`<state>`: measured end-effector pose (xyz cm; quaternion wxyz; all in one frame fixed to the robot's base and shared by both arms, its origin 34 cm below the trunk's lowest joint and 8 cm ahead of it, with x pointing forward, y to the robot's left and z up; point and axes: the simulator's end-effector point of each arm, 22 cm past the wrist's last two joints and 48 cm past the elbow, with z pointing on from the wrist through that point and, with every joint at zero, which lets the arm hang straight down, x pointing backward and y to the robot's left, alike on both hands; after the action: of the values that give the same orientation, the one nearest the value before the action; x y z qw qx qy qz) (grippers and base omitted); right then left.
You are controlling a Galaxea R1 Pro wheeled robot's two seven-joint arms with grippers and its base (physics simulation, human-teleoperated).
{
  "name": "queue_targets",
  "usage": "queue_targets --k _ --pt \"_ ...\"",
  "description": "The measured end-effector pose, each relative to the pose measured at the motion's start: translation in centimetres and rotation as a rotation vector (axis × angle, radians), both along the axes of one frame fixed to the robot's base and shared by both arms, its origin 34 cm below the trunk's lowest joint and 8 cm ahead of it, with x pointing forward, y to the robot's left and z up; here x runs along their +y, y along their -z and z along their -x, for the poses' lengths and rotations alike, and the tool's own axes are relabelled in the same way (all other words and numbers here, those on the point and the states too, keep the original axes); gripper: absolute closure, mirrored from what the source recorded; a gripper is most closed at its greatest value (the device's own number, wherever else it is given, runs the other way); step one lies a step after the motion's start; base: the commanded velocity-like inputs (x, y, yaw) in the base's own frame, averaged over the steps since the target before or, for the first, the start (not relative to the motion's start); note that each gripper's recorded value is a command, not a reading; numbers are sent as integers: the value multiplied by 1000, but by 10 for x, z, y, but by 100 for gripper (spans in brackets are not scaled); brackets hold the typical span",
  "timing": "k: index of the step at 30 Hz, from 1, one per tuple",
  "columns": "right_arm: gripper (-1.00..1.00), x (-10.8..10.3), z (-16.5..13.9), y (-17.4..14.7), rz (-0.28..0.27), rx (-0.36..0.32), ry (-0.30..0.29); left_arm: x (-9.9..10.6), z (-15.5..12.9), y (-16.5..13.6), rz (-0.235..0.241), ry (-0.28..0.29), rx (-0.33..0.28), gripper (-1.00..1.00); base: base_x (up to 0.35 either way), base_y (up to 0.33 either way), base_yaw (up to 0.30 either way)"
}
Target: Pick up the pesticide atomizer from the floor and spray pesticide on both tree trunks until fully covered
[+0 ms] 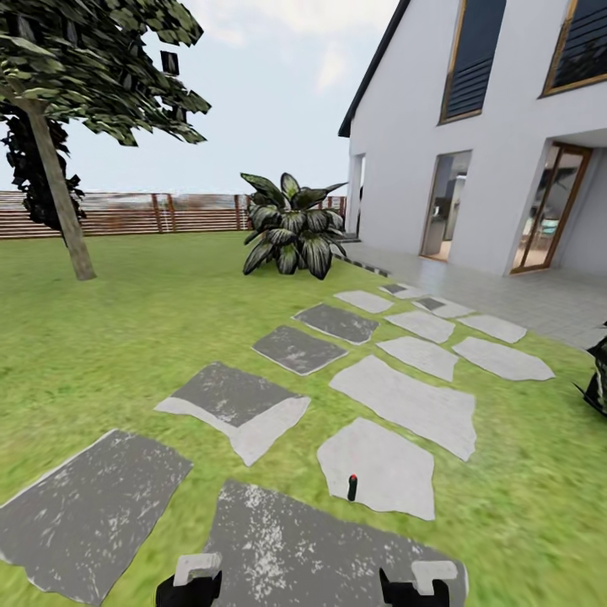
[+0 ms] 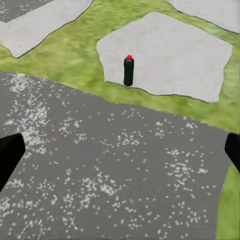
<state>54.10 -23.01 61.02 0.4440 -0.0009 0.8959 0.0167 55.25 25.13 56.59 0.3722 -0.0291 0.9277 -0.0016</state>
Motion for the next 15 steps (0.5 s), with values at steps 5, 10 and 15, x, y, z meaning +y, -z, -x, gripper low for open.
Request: queue_targets --k 5,10,15 --pt "-100 0 0 0 0 0 0 0 0 0 0 0 -1 -100 271 -175 0" --pt "-100 0 0 0 0 0 0 -1 0 0 0 0 -1 -100 235 -216 0" --pt "-100 0 0 0 0 0 0 -1 0 0 1 0 -2 -100 224 -227 0"
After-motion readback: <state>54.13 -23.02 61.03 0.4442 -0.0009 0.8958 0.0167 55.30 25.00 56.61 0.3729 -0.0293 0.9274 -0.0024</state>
